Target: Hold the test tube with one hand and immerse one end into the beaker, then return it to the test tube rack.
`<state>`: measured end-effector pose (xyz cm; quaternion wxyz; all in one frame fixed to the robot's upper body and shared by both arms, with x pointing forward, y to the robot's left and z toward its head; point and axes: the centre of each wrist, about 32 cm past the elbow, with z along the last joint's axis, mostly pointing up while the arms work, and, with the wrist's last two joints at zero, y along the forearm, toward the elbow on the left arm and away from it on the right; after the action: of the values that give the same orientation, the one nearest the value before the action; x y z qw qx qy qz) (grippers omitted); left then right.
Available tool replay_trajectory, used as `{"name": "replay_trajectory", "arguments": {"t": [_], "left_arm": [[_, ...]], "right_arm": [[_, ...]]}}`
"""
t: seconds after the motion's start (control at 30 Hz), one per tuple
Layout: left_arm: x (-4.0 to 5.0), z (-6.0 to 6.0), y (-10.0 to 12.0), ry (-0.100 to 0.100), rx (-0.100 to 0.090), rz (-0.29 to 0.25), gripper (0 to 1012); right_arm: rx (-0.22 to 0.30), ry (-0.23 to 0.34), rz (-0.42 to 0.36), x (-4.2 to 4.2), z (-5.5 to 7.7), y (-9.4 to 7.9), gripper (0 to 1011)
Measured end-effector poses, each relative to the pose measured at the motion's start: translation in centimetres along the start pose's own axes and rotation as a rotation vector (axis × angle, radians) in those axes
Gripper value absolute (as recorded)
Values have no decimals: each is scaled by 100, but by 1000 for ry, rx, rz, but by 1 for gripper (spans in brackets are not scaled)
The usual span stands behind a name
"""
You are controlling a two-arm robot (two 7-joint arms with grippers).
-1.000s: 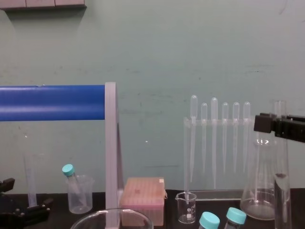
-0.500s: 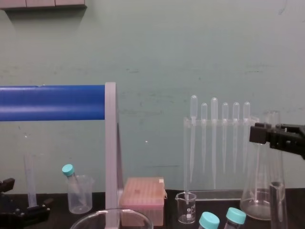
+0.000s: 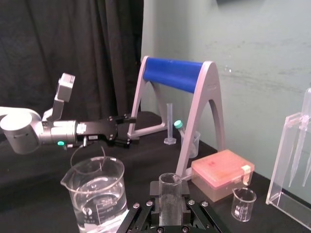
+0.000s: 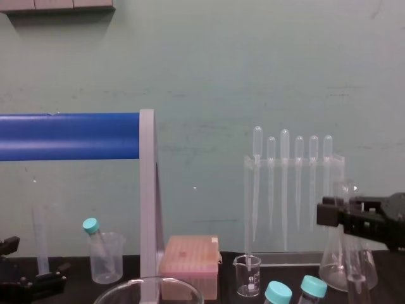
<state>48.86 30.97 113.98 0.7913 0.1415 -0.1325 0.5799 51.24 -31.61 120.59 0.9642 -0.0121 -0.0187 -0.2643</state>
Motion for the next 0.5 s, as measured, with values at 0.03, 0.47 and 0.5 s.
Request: {"name": "replay_trajectory", "arguments": {"t": [0.03,0.47,0.5], "left_arm": [[0,0,0,0,0,0,1000],[0,0,0,0,0,0,1000],[0,0,0,0,0,0,1000]], "right_arm": [[-7,-1,2,2,-12,2,228],[-30,12,15,43,-177,36,228],[-32,12,17,44,-183,40,228]]}}
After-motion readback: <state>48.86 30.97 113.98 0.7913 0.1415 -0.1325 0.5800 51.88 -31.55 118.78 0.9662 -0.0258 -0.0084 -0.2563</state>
